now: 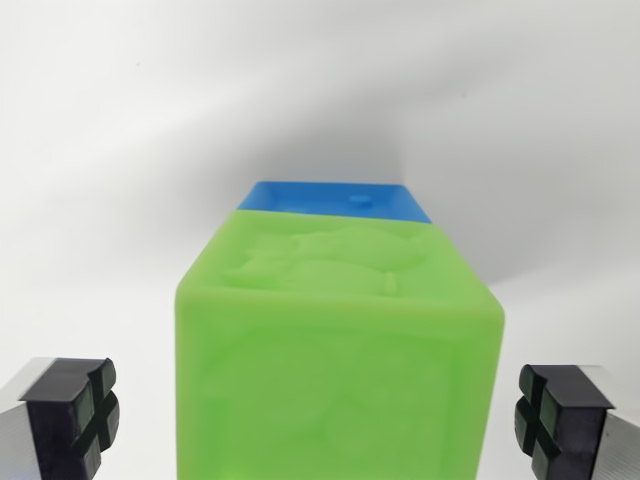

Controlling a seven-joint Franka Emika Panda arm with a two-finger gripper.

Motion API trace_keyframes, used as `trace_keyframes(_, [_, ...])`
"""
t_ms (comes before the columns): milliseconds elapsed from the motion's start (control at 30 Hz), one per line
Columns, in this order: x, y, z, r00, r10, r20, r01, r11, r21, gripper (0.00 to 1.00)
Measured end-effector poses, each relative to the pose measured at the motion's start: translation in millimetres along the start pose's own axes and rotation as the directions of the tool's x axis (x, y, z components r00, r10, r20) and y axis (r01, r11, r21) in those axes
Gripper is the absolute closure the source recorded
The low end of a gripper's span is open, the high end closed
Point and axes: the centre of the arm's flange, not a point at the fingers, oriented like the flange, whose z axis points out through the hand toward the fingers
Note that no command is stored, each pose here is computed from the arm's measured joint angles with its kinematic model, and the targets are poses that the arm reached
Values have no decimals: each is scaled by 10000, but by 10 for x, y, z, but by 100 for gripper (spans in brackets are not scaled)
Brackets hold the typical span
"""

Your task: Stack cube

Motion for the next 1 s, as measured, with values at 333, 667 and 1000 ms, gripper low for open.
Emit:
trace_keyframes(333, [0, -4, -278, 10000, -6, 14, 6, 10000, 12, 0])
trace_keyframes(667, [1, 5, -658, 10000, -13, 25, 13, 10000, 15, 0])
trace_keyframes(1000, [-1, 10, -1054, 10000, -9, 36, 9, 10000, 6, 0])
